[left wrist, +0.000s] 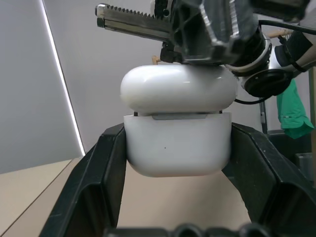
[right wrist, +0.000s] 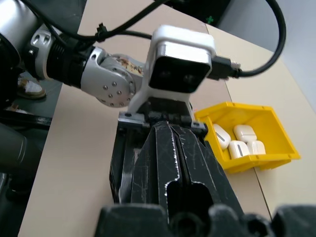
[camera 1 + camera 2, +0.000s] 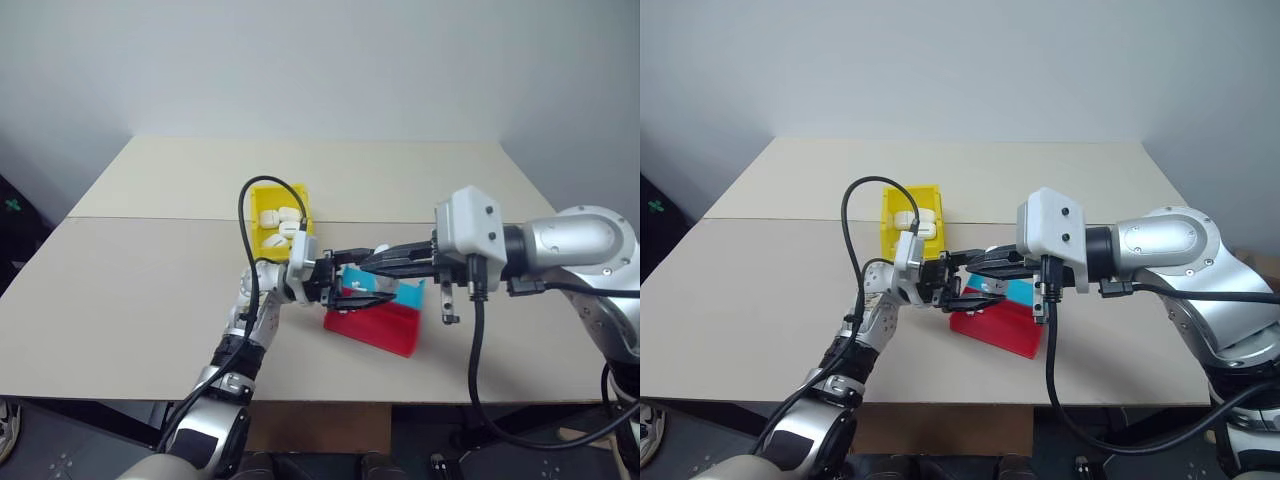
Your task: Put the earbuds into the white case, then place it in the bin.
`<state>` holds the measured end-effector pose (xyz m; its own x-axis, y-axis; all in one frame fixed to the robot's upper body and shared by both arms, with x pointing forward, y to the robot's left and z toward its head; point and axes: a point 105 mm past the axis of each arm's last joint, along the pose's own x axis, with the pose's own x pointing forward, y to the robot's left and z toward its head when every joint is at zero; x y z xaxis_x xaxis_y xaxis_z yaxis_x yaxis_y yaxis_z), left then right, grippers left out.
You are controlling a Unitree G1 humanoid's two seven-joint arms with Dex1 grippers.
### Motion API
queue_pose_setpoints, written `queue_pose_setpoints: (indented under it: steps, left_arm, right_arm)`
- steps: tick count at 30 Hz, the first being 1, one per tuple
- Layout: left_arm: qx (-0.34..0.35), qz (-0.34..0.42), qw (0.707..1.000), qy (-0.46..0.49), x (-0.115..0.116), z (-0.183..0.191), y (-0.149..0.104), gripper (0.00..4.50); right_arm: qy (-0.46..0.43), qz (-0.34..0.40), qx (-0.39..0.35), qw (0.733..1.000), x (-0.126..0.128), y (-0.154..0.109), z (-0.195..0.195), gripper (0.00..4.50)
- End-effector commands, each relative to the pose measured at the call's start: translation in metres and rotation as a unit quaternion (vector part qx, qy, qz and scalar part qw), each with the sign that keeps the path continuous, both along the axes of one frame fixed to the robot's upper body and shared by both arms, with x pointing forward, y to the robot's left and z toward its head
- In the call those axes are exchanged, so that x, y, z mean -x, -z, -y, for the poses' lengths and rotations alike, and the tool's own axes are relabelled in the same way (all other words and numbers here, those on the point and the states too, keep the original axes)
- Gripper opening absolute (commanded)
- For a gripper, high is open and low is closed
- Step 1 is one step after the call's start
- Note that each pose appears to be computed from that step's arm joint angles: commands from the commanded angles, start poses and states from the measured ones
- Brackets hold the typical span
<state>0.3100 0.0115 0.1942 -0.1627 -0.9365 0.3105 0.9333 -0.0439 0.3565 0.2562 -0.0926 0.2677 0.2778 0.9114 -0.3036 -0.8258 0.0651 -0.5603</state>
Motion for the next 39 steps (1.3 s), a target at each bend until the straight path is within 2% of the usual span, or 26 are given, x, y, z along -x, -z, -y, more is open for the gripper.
queue_pose_setpoints:
  steps: [1,7,11,15,17,19,21,23,25,27,28,31,36,39]
  left_arm:
    - [0.035,0.033,0.999,0.001,0.003,-0.006,-0.023,2.79]
    - [0.045,0.023,0.999,-0.015,0.000,-0.012,-0.024,2.79]
    - [0.049,0.020,0.998,-0.025,0.002,-0.018,-0.024,2.79]
    - [-0.032,-0.021,0.993,-0.109,-0.007,-0.027,-0.028,2.79]
    - [-0.023,-0.019,0.986,-0.163,-0.014,-0.036,-0.044,2.79]
    - [-0.020,-0.038,0.965,-0.259,-0.034,-0.047,-0.065,2.79]
    - [-0.060,-0.053,0.935,-0.344,-0.057,-0.058,-0.075,2.79]
    - [-0.037,-0.042,0.888,-0.456,-0.079,-0.071,-0.086,2.79]
    - [-0.041,-0.035,0.842,-0.536,-0.094,-0.083,-0.087,2.79]
    - [-0.073,-0.048,0.780,-0.620,-0.112,-0.100,-0.076,2.79]
    - [-0.078,-0.064,0.762,-0.640,-0.116,-0.104,-0.071,2.79]
    - [-0.088,-0.115,0.754,-0.641,-0.123,-0.100,-0.056,2.79]
    - [-0.107,-0.124,0.726,-0.667,-0.141,-0.101,-0.046,2.79]
    - [-0.111,-0.154,0.732,-0.654,-0.149,-0.097,-0.037,2.79]
  right_arm:
    - [0.014,0.018,0.001,1.000,0.000,-0.007,0.008,0.01]
    - [0.023,0.027,-0.029,0.999,0.001,-0.017,0.014,0.01]
    - [0.039,0.031,-0.108,0.993,0.000,-0.035,0.021,0.01]
    - [0.095,0.029,-0.165,0.981,-0.005,-0.042,0.038,0.01]
    - [0.128,0.025,-0.178,0.975,-0.007,-0.037,0.045,0.01]
    - [0.161,0.009,-0.190,0.968,-0.007,-0.025,0.052,0.01]
    - [0.185,-0.001,-0.191,0.964,-0.006,-0.010,0.055,0.01]
    - [0.203,-0.011,-0.193,0.960,-0.004,0.003,0.056,0.01]
    - [0.214,-0.017,-0.188,0.958,-0.002,0.012,0.056,0.01]
    - [0.225,-0.025,-0.171,0.959,-0.001,0.024,0.056,0.01]
    - [0.228,-0.028,-0.166,0.959,-0.002,0.027,0.056,0.01]
    - [0.237,-0.030,-0.156,0.959,-0.008,0.030,0.059,0.01]
    - [0.249,-0.020,-0.161,0.955,-0.017,0.025,0.062,0.01]
    - [0.250,-0.022,-0.160,0.955,-0.016,0.027,0.062,0.01]
